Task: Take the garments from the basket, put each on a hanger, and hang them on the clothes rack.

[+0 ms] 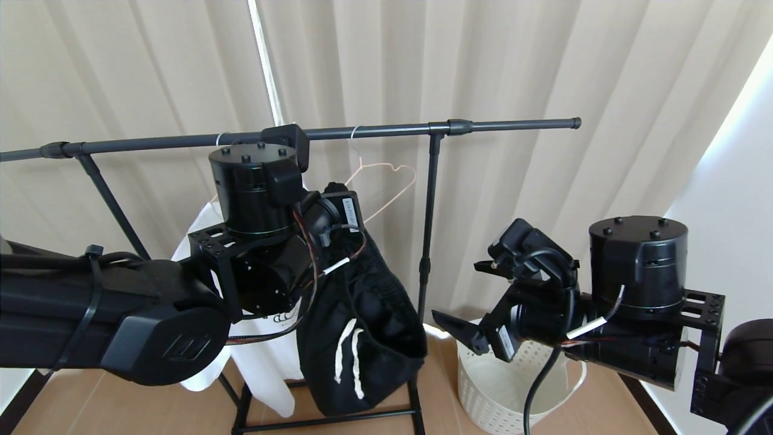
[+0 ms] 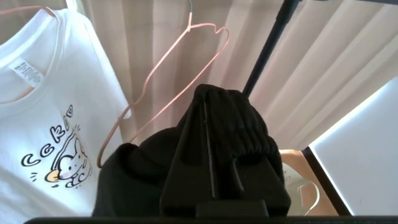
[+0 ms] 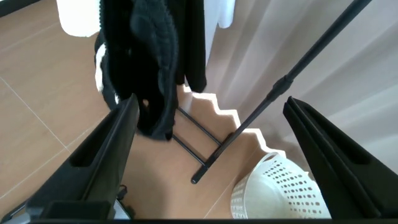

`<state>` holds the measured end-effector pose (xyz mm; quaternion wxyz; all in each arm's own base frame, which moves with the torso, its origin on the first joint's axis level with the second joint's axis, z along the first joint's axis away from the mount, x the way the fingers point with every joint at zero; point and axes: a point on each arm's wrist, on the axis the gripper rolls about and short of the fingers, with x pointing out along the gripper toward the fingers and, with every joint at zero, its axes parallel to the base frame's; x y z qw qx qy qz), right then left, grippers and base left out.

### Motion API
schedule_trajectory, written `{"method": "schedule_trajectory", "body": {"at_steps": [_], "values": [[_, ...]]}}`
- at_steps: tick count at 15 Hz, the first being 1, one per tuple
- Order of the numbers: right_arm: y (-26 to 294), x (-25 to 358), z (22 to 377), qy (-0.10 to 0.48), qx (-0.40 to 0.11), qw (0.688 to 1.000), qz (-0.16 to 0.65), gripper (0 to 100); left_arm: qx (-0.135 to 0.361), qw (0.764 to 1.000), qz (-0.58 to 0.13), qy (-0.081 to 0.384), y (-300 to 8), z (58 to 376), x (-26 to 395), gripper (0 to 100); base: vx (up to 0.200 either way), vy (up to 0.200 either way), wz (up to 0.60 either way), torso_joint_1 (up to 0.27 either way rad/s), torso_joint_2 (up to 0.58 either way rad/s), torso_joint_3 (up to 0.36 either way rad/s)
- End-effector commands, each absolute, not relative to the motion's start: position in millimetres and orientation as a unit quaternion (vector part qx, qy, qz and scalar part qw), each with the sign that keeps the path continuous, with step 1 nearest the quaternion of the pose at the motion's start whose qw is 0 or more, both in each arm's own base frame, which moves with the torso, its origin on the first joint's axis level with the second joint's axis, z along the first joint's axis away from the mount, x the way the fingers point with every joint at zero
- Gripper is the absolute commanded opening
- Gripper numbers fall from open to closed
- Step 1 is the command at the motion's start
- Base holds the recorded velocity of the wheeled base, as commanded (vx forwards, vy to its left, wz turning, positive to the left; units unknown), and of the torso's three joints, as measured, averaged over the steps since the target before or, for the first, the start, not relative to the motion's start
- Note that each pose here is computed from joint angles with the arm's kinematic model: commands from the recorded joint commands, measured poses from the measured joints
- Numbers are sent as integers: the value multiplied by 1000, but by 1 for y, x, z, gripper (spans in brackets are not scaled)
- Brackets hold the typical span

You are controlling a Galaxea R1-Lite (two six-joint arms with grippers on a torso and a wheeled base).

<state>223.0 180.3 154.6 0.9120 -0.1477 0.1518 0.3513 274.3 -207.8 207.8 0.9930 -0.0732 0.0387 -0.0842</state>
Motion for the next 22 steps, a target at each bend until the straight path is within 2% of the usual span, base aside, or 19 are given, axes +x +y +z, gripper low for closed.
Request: {"method": "schedule_trajectory", "body": {"at_steps": [1,6,13,22], "values": [[187,233,141,172,-151,909,349,100,-75,992,-92,39,-212,208,270,0,0,0,0,0,0,0],[187,248,132,167,-134,920,328,100,-70,989,-117,48,-225,204,258,0,0,0,0,0,0,0],[198,243,121,181,-142,909,346,100,-72,987,-132,48,-232,204,251,0,0,0,0,0,0,0],[200,254,103,201,-148,908,335,100,-74,987,-135,45,-233,206,247,0,0,0,0,0,0,0]]}}
